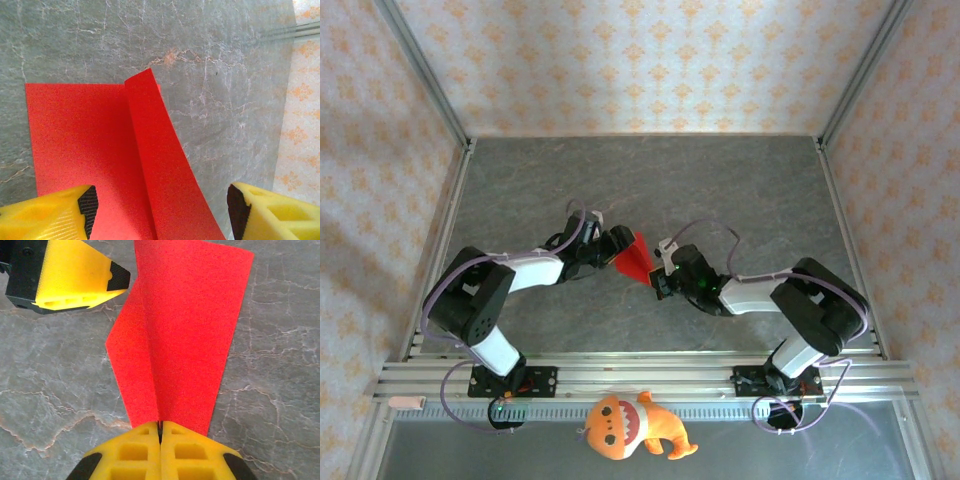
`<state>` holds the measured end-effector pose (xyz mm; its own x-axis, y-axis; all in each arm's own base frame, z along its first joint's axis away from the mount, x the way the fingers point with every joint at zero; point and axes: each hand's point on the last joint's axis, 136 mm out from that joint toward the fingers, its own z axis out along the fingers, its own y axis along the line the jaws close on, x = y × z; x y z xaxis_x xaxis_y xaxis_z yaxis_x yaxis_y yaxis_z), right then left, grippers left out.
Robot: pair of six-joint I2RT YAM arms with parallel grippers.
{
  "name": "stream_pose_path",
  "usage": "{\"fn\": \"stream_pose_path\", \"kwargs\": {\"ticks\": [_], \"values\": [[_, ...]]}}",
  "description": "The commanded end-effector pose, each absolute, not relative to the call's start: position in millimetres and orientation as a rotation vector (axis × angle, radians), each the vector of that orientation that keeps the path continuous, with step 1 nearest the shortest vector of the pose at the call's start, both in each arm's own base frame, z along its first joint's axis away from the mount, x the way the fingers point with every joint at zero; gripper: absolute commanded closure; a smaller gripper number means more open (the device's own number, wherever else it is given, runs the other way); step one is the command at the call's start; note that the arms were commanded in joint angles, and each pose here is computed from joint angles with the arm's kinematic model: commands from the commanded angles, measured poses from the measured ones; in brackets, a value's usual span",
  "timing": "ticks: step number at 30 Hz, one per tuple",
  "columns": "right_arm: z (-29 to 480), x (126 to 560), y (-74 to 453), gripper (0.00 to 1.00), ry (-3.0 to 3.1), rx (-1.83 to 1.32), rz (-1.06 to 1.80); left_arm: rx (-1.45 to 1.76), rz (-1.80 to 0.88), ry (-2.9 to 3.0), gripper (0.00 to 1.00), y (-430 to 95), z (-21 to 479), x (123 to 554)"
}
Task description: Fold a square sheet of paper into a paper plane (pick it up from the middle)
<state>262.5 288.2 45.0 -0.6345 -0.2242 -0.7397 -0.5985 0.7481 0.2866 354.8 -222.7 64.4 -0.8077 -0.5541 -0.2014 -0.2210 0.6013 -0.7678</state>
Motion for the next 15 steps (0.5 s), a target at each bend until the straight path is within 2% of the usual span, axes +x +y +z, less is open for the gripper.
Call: {"fn": "stream_pose_path", "kwargs": {"ticks": [1,15], "values": [[50.6,264.8,280.6,0.94,2.191,-0.645,0.576,-0.616,-1.123,2.373,0.28,-230.3,72.0,363.8],[44.6,252.2,285.7,0.91,2.137,-0.807,0.391,-0.608,-1.142,2.400,0.36,-239.2,69.2,366.0]]}}
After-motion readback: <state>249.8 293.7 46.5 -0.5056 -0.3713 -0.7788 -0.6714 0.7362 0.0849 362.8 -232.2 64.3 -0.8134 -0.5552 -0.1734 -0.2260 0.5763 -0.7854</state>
